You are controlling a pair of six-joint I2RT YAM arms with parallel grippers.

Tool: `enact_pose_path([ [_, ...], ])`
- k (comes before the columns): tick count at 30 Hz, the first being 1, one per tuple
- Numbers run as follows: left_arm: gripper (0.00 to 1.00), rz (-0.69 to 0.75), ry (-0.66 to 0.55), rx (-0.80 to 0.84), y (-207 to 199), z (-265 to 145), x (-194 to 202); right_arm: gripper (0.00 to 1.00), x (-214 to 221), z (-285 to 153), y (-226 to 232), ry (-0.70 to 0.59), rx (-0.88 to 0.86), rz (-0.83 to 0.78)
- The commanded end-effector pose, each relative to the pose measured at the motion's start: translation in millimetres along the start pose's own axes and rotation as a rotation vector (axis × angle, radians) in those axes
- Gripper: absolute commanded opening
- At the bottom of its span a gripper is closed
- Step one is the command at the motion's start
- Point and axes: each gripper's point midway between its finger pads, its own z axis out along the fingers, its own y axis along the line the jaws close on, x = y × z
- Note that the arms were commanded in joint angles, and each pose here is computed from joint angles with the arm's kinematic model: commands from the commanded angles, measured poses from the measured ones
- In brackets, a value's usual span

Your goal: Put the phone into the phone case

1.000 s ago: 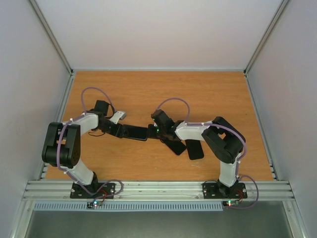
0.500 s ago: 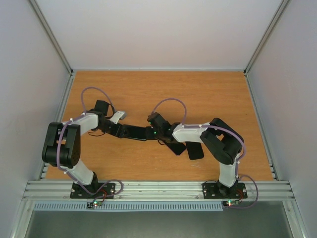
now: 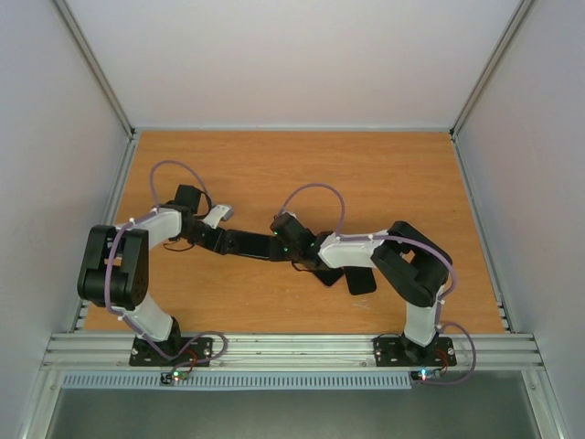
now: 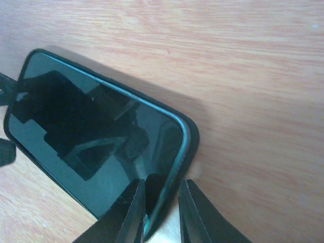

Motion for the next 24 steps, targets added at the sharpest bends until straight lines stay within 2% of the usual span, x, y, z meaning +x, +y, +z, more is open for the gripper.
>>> enact_pose_path([
  [1, 0.72, 0.030, 0.003, 0.139, -27.0, 9.0, -0.7, 0.22, 45.2, -16.7, -70.2, 0.127, 0.266, -0.069],
  [5, 0.72, 0.030, 0.001, 0.135, -26.8, 8.3, -0.8, 0.25, 16.6, -31.8, -48.7, 0.053, 0.220, -0.085],
  [7, 0.72, 0.034, -0.002, 0.133, -27.1, 7.9, -1.3, 0.23, 4.9, -36.8, -37.9, 0.021, 0.190, -0.091],
  [10, 0.72, 0.035, -0.004, 0.131, -27.2, 7.1, -0.8, 0.02, -4.2, -37.7, -26.8, 0.005, 0.160, -0.107],
  [24, 0.72, 0.036, 0.000, 0.129, -26.2, 8.0, -1.0, 0.01, -20.7, -36.5, 10.2, -0.023, 0.025, -0.165],
])
